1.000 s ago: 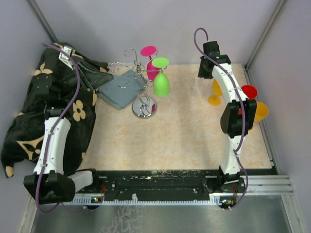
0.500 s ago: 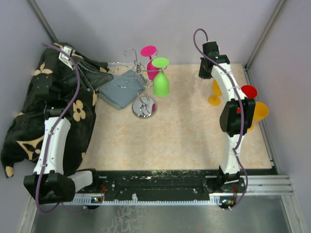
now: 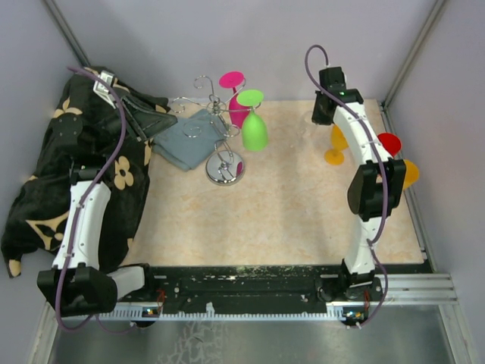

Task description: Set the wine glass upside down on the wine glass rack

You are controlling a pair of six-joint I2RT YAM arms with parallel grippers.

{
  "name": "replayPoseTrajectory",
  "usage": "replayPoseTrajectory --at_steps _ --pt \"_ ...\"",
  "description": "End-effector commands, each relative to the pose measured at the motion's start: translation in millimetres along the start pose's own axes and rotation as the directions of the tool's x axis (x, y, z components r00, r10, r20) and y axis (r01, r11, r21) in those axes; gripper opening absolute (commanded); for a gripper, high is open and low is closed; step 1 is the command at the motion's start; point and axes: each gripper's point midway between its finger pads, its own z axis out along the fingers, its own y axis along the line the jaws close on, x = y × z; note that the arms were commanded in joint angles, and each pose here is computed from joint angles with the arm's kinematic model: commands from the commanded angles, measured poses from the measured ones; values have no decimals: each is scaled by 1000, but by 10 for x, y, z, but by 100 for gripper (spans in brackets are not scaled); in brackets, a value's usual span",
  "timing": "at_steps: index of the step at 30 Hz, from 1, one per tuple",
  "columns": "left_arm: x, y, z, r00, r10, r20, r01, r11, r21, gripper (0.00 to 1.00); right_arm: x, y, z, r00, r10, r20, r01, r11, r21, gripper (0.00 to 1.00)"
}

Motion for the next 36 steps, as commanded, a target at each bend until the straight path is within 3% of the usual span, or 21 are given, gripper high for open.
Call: replayPoseTrajectory --at_steps 1,8,18,22,26,33,36 --pt "-106 -86 20 999 36 17 -36 999 17 55 -748 87 -917 948 109 299 -71 988 -134 0" --pt "-140 -90 32 999 25 35 -25 999 19 55 -1020 191 -1732 855 224 469 -74 946 -315 0" --pt "-170 -88 44 998 2 58 -4 1000 27 55 -1151 469 -2757 731 419 539 1 788 -615 0" --pt "-211 -101 63 998 -3 67 1 999 38 55 -1181 685 -3246 693 511 508 91 637 -765 0" --pt "-241 -133 91 997 -21 75 15 998 68 55 -1119 920 -3568 714 560 421 165 449 -878 0" --pt "-274 -205 124 995 -47 85 36 992 121 55 -1052 1086 -4035 725 597 344 281 199 -939 0" --pt "-296 -271 129 993 -64 97 47 985 166 55 -994 1156 -4203 753 596 280 311 53 -949 0"
